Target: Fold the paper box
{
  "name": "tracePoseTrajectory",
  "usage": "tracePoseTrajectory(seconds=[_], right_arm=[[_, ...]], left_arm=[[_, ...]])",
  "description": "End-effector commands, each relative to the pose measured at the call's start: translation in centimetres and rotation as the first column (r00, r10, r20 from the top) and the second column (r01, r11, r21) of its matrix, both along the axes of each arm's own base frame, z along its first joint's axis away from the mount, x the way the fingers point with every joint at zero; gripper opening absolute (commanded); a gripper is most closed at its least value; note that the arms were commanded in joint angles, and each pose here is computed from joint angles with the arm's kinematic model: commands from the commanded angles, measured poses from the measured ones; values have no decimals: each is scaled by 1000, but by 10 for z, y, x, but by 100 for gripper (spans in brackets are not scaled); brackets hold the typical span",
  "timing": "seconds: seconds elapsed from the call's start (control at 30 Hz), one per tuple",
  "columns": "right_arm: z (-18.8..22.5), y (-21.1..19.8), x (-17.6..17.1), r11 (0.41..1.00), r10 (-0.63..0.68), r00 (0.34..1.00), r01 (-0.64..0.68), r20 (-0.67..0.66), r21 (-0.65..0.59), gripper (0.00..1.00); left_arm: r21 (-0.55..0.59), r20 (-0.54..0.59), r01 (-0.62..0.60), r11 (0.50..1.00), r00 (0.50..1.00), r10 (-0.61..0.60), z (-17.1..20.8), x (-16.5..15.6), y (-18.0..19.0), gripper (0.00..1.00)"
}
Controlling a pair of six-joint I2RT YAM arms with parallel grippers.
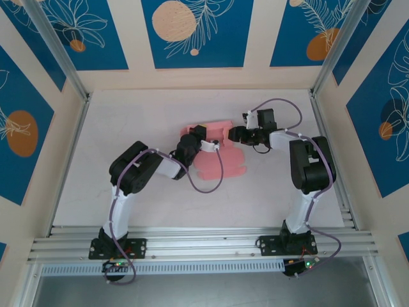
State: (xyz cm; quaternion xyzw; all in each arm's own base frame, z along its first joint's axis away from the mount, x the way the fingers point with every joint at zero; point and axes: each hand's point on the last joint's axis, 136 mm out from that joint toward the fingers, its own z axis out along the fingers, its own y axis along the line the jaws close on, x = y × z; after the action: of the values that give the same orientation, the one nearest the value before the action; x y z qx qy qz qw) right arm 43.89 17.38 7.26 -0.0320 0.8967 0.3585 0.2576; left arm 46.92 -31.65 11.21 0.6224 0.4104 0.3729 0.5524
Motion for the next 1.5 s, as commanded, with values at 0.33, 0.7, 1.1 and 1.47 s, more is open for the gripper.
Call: tracePoseTrajectory(seconds=[0.33, 0.7, 1.1, 1.47], right_arm=[[-12, -5, 8, 996, -41, 999, 40, -10, -84, 48], [-15, -5, 11, 985, -77, 997, 80, 31, -156, 46], [-14, -5, 15, 984, -99, 994, 103, 34, -146, 47], [-7, 15, 17, 992, -54, 996, 62, 75, -108, 47]], left_arm=[[-44, -93, 28, 999, 995, -32, -1, -2, -2, 0], [-129, -187, 26, 991, 981, -50, 10, -3, -2, 0], [-126, -243, 34, 991, 968, -65, 6, -10, 2, 0], [-110, -252, 5, 994, 967, -32, -5, -10, 7, 0]])
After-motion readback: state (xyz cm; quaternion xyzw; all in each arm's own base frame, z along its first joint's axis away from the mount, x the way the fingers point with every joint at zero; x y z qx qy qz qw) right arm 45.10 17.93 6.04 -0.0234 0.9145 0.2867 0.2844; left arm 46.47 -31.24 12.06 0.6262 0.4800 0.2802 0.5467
